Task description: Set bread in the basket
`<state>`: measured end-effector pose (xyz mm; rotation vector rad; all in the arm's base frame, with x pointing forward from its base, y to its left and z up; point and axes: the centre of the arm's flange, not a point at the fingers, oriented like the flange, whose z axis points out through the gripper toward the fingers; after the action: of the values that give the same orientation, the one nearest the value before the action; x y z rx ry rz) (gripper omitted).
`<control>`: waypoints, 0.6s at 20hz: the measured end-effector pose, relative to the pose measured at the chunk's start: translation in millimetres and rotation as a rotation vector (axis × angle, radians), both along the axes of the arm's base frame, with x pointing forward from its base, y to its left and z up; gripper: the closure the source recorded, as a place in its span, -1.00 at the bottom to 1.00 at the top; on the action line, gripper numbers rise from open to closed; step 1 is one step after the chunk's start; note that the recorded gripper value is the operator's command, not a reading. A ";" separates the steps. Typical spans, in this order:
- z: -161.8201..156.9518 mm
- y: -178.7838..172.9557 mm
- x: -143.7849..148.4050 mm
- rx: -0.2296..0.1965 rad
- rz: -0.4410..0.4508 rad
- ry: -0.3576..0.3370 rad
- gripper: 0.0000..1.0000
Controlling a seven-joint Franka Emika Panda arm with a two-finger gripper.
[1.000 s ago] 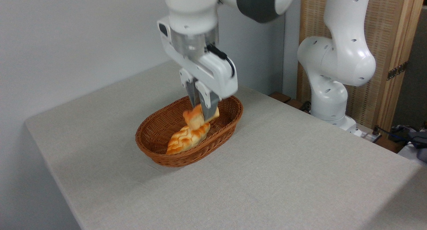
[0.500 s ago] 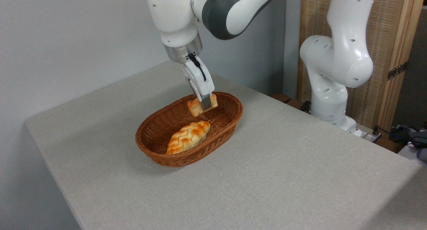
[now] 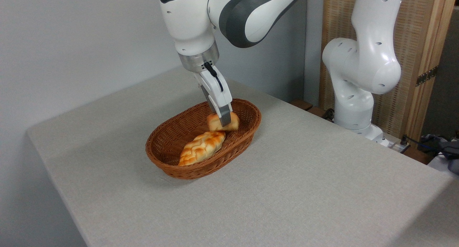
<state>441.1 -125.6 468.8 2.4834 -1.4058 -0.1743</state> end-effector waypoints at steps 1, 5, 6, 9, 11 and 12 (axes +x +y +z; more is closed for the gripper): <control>0.2 0.3 0.4 0.000 0.001 -0.003 -1.00; 2.5 1.9 4.4 -0.003 0.010 -0.032 -1.00; 5.4 3.8 7.1 0.003 0.011 -0.051 -1.00; 29.7 12.1 19.0 0.014 0.021 -0.120 -1.00; 55.7 20.1 29.7 0.005 0.042 -0.174 -1.00; 68.5 26.3 35.5 0.002 0.056 -0.201 -1.00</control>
<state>476.5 -99.3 537.3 2.5991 -1.4075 0.0880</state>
